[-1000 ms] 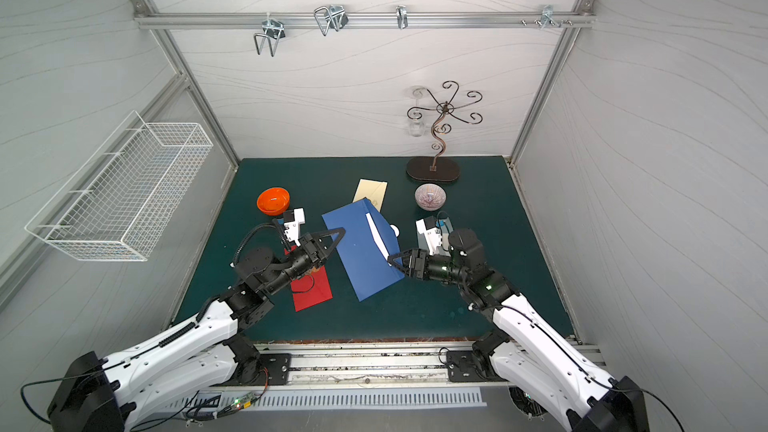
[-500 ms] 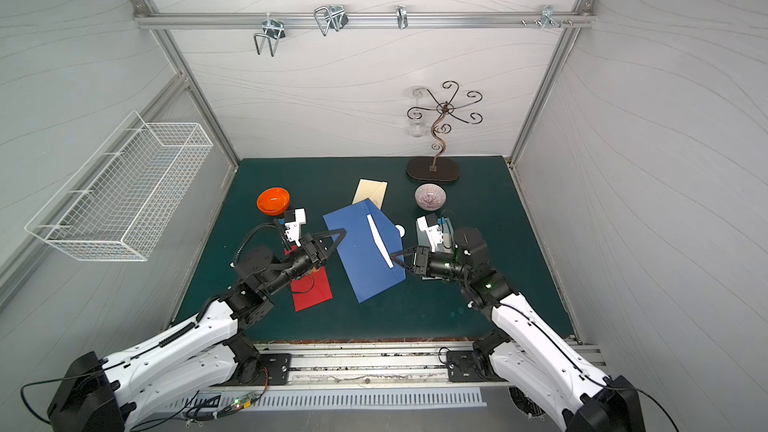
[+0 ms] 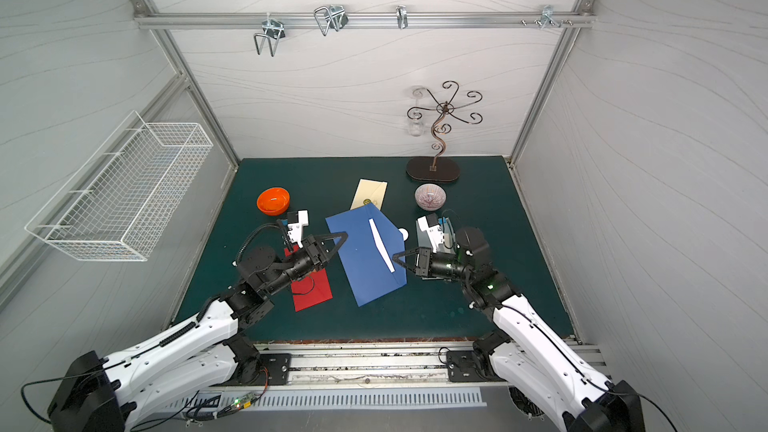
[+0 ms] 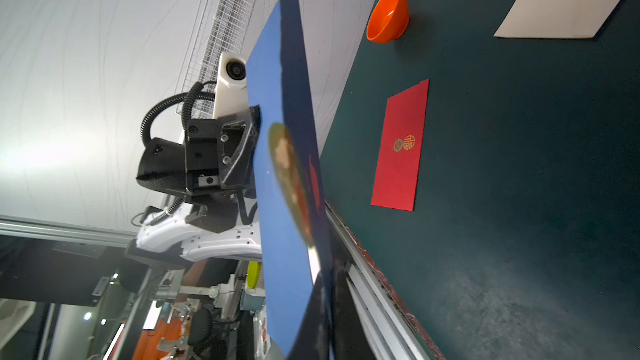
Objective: Open the envelope
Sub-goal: Place the envelope at the center of the board.
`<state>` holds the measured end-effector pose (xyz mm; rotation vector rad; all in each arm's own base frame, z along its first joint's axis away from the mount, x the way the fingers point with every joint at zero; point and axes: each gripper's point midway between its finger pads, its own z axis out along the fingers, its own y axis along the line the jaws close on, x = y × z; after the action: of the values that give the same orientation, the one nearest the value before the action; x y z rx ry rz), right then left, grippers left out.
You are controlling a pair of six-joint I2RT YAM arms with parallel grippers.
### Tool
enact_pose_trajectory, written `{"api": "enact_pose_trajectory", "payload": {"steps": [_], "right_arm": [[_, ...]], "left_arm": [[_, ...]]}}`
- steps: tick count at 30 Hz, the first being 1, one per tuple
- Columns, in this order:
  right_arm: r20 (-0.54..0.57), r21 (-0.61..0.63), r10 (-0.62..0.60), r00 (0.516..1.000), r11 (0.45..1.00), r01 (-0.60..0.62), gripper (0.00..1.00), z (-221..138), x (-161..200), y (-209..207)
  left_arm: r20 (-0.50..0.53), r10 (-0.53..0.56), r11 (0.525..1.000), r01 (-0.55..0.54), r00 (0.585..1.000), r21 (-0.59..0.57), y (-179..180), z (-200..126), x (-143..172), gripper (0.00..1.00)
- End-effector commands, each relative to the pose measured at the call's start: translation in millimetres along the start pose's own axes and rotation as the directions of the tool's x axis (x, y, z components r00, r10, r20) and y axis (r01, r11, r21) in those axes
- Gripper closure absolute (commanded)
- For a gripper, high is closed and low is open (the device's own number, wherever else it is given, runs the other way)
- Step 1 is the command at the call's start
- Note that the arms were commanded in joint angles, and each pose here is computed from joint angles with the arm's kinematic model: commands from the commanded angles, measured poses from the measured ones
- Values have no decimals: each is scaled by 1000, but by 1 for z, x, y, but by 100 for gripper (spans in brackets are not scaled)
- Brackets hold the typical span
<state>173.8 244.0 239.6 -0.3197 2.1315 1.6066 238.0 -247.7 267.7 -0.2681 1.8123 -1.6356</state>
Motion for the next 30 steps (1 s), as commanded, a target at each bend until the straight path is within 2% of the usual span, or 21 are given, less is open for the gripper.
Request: {"api": "enact_pose_trajectory", "payload": {"steps": [1, 2, 5, 8, 11, 14, 16, 19, 24, 30], "right_arm": [[6, 1, -45, 999, 999, 44, 100, -4, -5, 8], [5, 0, -48, 999, 999, 48, 100, -4, -5, 9], [18, 35, -64, 998, 997, 63, 100, -7, -7, 7], [50, 133, -92, 994, 988, 85, 100, -16, -11, -2], [80, 275, -126, 989, 956, 100, 100, -30, -17, -16], [92, 447, -139, 986, 890, 84, 100, -46, -22, -40], [89, 521, -122, 988, 852, 58, 100, -53, -23, -55], [105, 559, -77, 991, 829, 5, 100, -54, -23, -73], [148, 549, 41, 988, 828, -117, 99, -42, -16, -99], [150, 560, 122, 981, 808, -186, 97, -26, -11, -128]], "left_arm": [[3, 26, 997, -26, 1000, 68, -28, 3, -8, 100], [2, 24, 998, -24, 1000, 64, -27, 4, -8, 100], [-8, 21, 999, -20, 1000, 35, -21, 7, -6, 83], [-20, 22, 1000, -22, 1000, -15, -10, 8, -4, 67], [-20, 28, 997, -29, 999, -66, 0, 8, -4, 55], [-36, 27, 982, -33, 999, -185, 26, 6, 0, 46], [-27, 29, 968, -35, 999, -250, 40, 2, -1, 43], [-16, 41, 946, -44, 999, -322, 54, -3, -3, 41], [-24, 77, 902, -80, 997, -425, 70, -12, -5, 40], [-22, 88, 883, -88, 996, -461, 78, -17, -6, 40]]}}
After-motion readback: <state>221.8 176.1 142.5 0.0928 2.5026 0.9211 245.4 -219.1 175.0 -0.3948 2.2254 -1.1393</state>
